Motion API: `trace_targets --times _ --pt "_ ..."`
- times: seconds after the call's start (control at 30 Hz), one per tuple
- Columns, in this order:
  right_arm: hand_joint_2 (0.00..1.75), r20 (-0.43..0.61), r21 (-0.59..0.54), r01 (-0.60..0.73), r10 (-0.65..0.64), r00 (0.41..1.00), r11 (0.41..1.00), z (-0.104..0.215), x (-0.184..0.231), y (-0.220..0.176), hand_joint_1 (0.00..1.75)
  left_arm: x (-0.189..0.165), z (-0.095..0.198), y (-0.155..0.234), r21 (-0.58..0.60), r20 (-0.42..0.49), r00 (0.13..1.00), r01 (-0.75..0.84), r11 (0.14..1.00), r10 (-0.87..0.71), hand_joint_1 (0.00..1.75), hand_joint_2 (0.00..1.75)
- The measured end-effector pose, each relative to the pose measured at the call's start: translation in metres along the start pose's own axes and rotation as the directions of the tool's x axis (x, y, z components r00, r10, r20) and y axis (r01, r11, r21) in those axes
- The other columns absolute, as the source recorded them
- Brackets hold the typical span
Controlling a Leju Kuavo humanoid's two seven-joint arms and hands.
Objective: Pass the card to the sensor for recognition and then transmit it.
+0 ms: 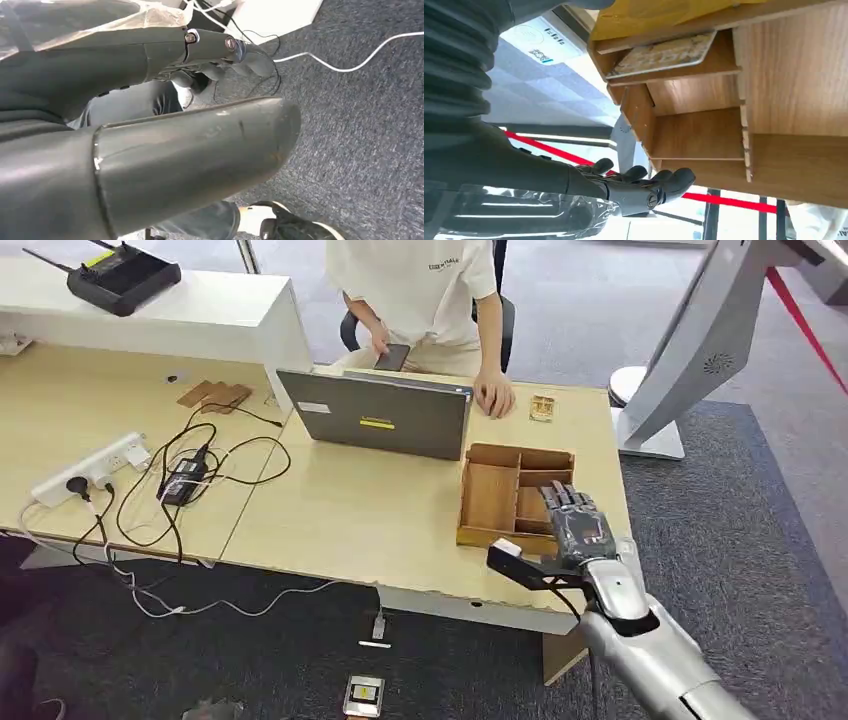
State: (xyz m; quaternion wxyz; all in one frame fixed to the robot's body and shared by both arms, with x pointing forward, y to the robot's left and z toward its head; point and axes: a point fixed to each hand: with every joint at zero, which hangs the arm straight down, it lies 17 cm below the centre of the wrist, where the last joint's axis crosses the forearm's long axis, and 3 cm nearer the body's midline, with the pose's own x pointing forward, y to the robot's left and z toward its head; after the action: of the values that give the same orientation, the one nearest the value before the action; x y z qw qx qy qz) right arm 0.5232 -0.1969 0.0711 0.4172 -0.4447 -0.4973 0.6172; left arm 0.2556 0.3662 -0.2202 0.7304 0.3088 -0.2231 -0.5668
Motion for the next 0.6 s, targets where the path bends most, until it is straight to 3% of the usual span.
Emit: trace_targets --times 0.6 --pt "1.75 0.033 0.004 0.050 -0.050 0.998 0.999 -0.003 0.021 -0.005 0.00 0.002 -0.001 0.003 0.011 0.010 1.000 -0.006 1.000 0.006 0.00 0.00"
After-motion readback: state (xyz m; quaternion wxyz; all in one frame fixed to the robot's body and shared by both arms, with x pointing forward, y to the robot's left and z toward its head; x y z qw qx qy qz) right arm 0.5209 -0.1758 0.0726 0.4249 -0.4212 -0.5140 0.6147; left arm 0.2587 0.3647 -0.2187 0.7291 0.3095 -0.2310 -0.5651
